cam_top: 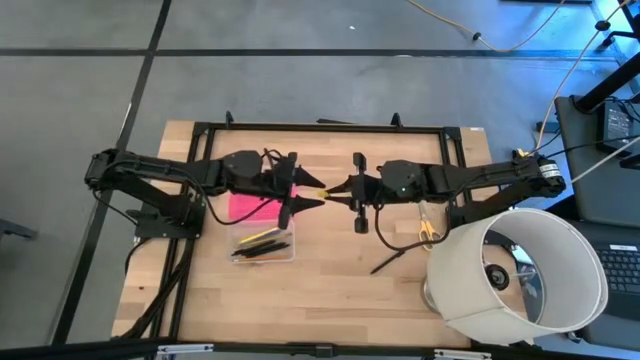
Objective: Pick & place school supplies into a supply box
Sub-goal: Put the yellow pen into the pink supply box
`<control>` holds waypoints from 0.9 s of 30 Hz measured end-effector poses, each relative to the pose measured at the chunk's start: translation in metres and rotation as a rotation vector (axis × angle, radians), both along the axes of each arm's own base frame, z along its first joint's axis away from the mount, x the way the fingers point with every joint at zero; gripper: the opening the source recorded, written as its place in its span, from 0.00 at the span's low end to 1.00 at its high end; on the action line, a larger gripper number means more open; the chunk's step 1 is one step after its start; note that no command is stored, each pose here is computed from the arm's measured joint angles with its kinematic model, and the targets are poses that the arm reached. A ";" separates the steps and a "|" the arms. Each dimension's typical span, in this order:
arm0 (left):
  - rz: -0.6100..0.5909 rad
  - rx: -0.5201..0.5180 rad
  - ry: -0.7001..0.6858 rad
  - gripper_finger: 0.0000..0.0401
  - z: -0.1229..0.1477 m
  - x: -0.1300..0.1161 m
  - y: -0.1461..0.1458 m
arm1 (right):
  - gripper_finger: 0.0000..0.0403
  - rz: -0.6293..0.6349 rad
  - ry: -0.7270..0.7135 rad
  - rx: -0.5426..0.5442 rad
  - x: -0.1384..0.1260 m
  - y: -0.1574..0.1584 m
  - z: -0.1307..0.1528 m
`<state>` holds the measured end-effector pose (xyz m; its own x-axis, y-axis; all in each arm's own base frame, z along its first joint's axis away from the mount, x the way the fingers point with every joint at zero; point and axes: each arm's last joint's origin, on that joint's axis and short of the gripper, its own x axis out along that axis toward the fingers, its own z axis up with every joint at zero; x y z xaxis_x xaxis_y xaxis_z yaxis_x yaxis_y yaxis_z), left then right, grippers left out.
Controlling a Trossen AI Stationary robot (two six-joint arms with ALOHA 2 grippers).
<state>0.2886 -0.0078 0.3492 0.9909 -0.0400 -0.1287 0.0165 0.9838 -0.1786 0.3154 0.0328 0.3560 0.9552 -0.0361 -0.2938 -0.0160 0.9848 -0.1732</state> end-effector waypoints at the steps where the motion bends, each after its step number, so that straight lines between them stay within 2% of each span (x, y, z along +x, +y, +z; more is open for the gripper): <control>1: -0.009 0.005 -0.017 0.50 0.002 0.000 0.000 | 0.12 0.000 0.000 0.000 0.000 0.000 0.000; 11: 0.033 0.033 -0.040 0.47 0.002 0.003 0.001 | 0.12 -0.001 -0.066 0.009 0.002 0.000 0.005; 19: 0.005 0.069 -0.099 0.31 0.007 0.004 0.001 | 0.12 -0.002 -0.044 0.006 0.007 0.001 -0.001; 27: -0.010 0.085 -0.092 0.15 0.006 0.004 0.000 | 0.12 0.000 -0.043 0.006 0.008 0.001 -0.001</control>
